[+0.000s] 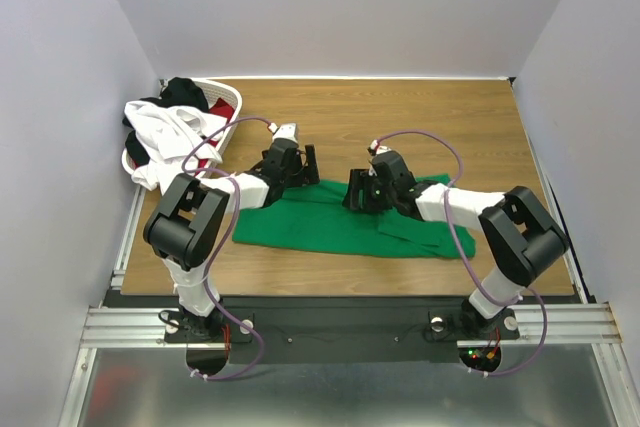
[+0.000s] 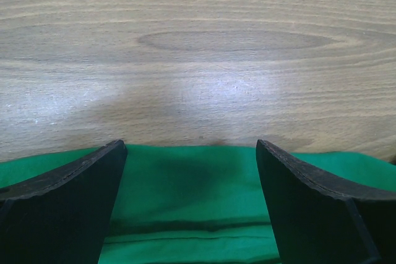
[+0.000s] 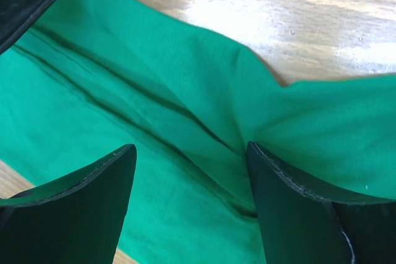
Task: Fold and stack the t-shirts
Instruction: Fold the tshirt
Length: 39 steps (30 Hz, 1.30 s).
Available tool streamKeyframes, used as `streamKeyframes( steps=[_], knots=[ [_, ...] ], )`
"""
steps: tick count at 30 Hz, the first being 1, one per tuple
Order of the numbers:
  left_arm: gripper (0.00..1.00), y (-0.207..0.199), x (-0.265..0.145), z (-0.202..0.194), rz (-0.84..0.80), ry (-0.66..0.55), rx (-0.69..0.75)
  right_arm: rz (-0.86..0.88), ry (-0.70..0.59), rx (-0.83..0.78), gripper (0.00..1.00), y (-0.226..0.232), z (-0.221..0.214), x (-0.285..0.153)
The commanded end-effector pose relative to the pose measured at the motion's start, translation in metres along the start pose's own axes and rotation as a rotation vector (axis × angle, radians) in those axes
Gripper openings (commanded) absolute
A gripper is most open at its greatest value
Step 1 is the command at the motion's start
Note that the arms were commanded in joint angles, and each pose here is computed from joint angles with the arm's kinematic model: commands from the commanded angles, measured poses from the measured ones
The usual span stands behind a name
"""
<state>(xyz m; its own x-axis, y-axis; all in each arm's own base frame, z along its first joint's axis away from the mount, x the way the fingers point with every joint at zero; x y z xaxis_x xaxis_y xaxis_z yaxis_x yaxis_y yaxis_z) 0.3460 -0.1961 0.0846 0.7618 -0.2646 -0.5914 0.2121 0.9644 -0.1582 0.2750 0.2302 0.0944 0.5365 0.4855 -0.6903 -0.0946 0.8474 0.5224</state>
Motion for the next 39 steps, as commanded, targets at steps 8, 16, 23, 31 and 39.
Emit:
streamKeyframes(
  steps=[8,16,23,31,39],
  knots=[
    [0.99,-0.002,-0.026,0.024,0.005,-0.078,-0.009,0.053,-0.065,-0.011,0.78,0.017,0.007,-0.020],
    [0.99,0.002,-0.034,0.007,0.008,-0.055,-0.008,0.040,-0.036,-0.003,0.79,0.011,-0.006,-0.021],
    [0.99,0.006,-0.043,-0.007,0.006,-0.037,-0.022,0.034,-0.029,-0.003,0.79,0.010,-0.009,-0.019],
    [0.99,0.009,-0.062,-0.023,0.002,-0.034,-0.034,0.012,-0.026,-0.004,0.79,0.008,-0.010,-0.013],
    [0.99,0.014,-0.080,-0.039,-0.007,-0.033,-0.040,0.005,-0.035,-0.018,0.79,0.010,-0.005,-0.008]
  ],
)
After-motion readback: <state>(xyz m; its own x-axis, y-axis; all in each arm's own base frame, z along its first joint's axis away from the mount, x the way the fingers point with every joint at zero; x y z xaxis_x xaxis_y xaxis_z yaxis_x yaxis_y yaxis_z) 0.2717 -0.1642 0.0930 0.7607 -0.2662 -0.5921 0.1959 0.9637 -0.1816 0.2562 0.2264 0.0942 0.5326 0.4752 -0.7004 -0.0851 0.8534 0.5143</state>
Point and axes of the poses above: each gripper's point midway between its finger pads, its own x axis out along the fingers, its own y axis along the line the jaws close on, z = x × y, the point moved 7 cm from there along -x, back along the fingers, and after that the axes turned 10 degrees about x, right-handed, at the moved point
